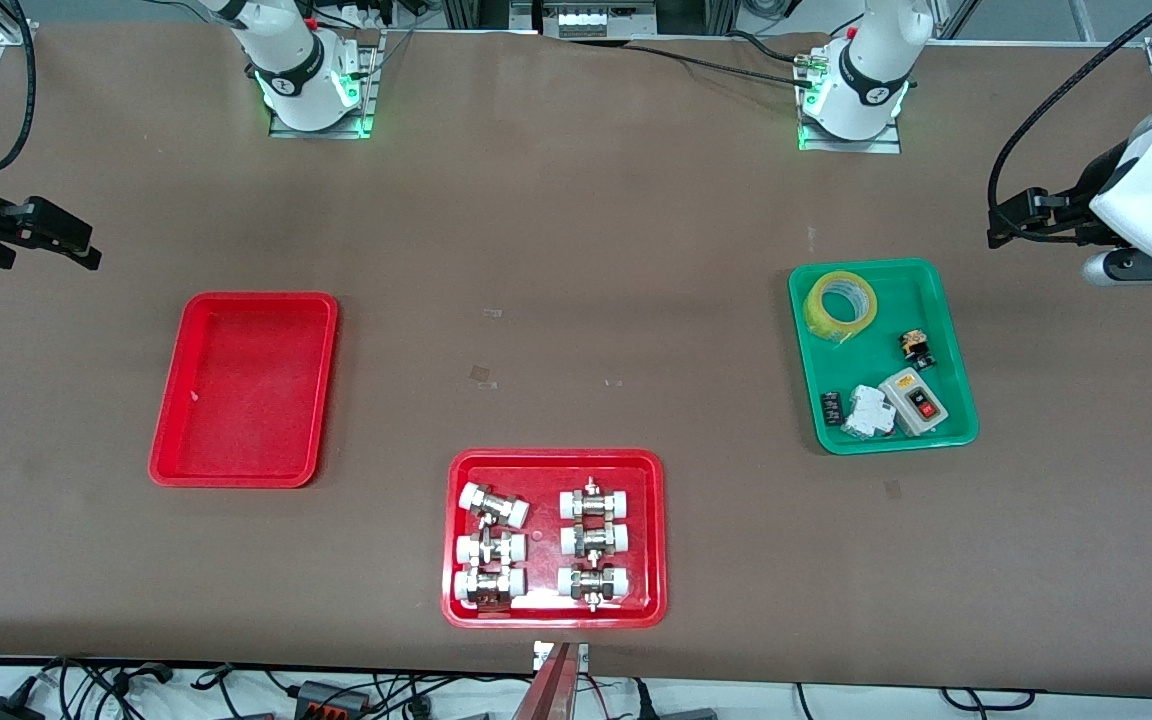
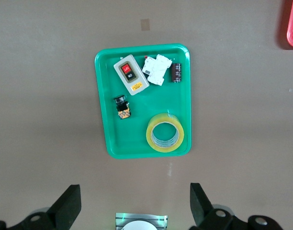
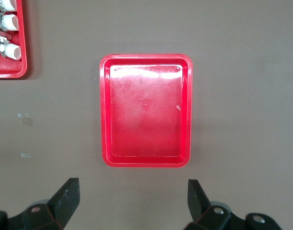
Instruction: Left arm passes tape to right arm into tray
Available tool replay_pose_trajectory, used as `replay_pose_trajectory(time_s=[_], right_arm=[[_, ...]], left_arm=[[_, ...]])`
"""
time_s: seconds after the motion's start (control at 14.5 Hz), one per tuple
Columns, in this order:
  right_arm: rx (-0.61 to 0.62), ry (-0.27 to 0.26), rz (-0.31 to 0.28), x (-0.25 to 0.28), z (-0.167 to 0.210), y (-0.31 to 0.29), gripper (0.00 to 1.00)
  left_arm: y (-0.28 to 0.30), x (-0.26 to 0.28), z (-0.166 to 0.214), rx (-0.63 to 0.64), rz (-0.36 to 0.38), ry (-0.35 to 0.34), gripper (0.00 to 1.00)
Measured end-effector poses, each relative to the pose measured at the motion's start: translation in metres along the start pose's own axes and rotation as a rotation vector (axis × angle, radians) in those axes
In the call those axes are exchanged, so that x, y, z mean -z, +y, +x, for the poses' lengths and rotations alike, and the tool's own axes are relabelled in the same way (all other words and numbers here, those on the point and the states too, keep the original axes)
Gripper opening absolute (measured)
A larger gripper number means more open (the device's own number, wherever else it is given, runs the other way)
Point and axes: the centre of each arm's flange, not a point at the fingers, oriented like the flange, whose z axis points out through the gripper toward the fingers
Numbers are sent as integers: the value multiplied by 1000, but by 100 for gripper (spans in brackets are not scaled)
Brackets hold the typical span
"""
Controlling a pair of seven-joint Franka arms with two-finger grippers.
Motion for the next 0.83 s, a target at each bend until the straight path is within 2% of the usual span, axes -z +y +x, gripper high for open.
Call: replay_pose_trajectory(time_s=[0.83], right_arm=[[3, 6, 0, 7, -5, -2, 100]], left_arm=[[0, 0, 0, 0, 0, 0, 100]])
